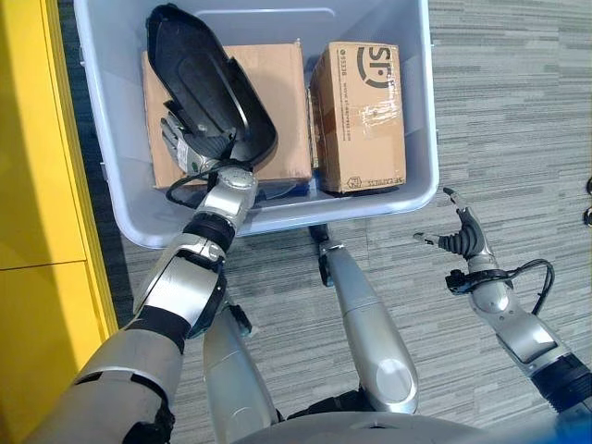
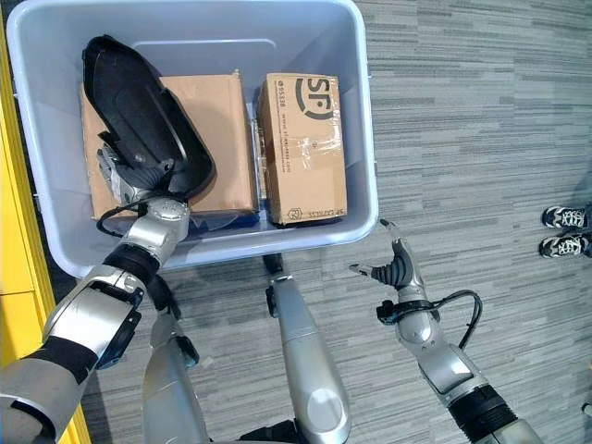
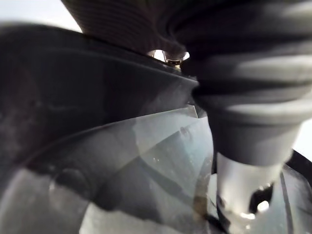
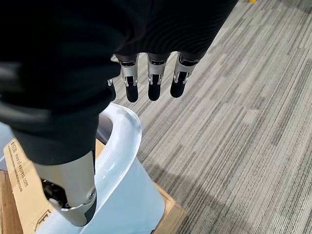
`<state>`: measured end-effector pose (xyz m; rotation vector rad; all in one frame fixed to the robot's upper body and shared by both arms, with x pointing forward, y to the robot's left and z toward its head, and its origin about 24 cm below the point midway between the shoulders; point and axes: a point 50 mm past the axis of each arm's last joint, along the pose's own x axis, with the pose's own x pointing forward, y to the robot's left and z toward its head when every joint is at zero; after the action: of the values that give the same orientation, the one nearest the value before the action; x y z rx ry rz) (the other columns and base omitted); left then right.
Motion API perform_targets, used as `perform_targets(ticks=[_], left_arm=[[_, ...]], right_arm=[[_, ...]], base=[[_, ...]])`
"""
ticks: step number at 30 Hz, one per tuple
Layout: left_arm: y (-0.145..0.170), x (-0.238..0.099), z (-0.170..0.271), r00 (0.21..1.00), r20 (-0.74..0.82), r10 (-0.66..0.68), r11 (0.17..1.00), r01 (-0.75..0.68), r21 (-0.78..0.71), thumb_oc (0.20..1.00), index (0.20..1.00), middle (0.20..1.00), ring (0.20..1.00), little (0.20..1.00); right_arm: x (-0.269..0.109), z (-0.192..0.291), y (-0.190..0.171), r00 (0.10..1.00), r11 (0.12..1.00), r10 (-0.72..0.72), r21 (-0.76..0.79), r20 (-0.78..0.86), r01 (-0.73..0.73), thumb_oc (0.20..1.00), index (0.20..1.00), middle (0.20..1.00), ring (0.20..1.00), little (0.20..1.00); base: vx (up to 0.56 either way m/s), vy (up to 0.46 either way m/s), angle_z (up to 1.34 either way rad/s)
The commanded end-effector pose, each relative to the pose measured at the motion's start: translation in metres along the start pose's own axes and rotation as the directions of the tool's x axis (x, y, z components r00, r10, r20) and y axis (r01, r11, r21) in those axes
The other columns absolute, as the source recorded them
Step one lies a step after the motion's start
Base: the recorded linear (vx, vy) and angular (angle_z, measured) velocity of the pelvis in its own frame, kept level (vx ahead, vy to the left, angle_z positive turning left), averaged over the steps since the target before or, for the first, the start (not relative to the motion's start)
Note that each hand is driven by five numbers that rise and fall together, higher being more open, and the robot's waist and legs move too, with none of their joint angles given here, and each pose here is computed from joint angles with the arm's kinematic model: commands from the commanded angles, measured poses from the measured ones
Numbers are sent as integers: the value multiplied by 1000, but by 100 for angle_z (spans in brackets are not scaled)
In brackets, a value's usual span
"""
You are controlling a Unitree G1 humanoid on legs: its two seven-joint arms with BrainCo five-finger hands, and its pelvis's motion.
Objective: Move parts from the plastic box to the shelf.
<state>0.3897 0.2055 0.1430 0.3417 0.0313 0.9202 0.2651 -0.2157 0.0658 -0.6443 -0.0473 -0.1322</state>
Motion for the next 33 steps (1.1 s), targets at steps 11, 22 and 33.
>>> perform_targets(ticks=[11, 22, 33], left_arm=[[-7, -9, -71, 885, -392, -253, 965, 203, -166, 200, 200, 200, 200, 200], [-7, -16, -85, 851, -463, -247, 963, 161, -217, 200, 200, 200, 200, 200], [-20, -37, -94, 835, -432, -340, 934, 244, -263, 200, 200, 200, 200, 200]], right_arm=[[10, 9, -11, 998, 998, -61, 16, 23, 61, 1000, 1000, 1000, 1000, 1000], [8, 7, -12, 996, 996, -86, 6, 32, 86, 1000, 1000, 1000, 1000, 1000], [6, 10, -14, 990, 993, -117, -4, 73, 117, 1000, 1000, 1000, 1000, 1000]], base=[[1, -2, -1], [-7, 12, 3], [-22, 66, 2]])
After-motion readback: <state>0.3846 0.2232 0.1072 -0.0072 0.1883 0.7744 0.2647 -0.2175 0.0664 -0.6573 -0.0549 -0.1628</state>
